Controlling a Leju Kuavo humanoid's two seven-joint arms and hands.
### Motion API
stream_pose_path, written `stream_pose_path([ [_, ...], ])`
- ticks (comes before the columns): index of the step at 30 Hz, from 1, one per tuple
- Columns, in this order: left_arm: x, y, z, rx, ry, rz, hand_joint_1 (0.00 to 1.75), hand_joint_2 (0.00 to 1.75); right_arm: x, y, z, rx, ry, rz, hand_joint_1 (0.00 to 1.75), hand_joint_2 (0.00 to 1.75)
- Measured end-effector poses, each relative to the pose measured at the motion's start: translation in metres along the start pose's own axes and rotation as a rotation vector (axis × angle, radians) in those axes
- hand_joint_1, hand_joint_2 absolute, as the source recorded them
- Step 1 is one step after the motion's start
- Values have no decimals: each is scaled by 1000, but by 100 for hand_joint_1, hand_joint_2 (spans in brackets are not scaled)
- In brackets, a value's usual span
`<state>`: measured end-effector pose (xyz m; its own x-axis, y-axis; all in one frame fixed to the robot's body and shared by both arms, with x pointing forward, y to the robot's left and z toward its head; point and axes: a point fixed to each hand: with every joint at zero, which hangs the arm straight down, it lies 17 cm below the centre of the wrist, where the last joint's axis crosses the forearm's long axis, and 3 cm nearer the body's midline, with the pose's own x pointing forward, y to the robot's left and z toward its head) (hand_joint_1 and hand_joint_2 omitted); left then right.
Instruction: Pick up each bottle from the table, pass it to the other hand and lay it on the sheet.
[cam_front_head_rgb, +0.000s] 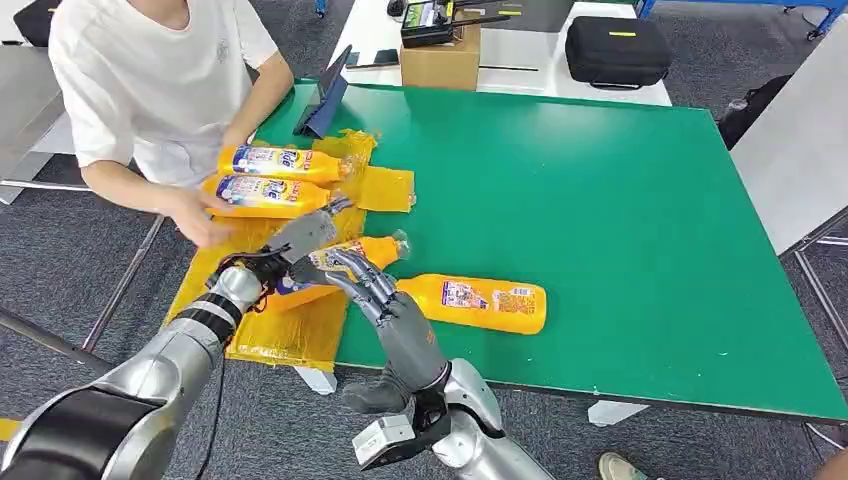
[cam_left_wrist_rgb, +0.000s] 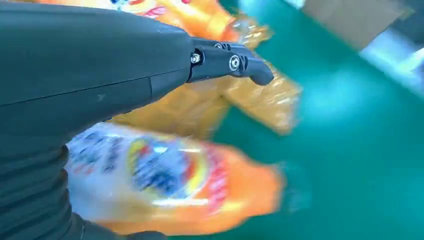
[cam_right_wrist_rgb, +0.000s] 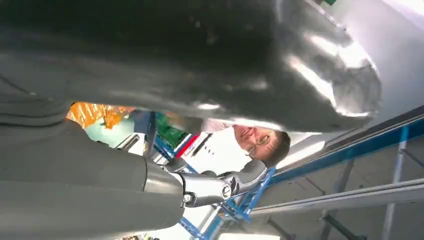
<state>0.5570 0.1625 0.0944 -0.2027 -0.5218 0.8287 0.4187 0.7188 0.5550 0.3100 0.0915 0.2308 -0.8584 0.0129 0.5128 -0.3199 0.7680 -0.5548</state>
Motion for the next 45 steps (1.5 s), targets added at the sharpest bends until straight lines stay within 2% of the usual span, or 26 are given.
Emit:
stream_pose_path([
  [8,56,26,7,99,-192,245,0,175,-7,-2,3,-1,13,21,0,0],
  [13,94,41,25,147,-329,452,0,175,-13,-12,7,-39,37,40,0,0],
  [17,115,51,52,211,-432,555,0,175,-16,-33,11,-107,53,88,0,0],
  [18,116,53,56,223,-442,563,0,175,-18,-37,12,-114,58,94,0,175],
  [23,122,76,91,398,-524,733,0,175,-22,-75,25,-238,97,186,0,175],
  [25,117,86,116,512,-546,814,0,175,-29,-103,39,-310,143,236,0,175],
  [27,112,88,134,566,-557,835,0,175,-41,-125,54,-338,198,275,0,175],
  [31,109,87,163,632,-578,848,0,175,-88,-119,87,-171,372,322,0,175],
  [35,111,82,179,644,-589,851,0,175,-118,-122,117,-102,461,351,0,175],
  [45,131,75,180,602,-631,841,0,175,-194,-113,173,128,675,396,0,175],
])
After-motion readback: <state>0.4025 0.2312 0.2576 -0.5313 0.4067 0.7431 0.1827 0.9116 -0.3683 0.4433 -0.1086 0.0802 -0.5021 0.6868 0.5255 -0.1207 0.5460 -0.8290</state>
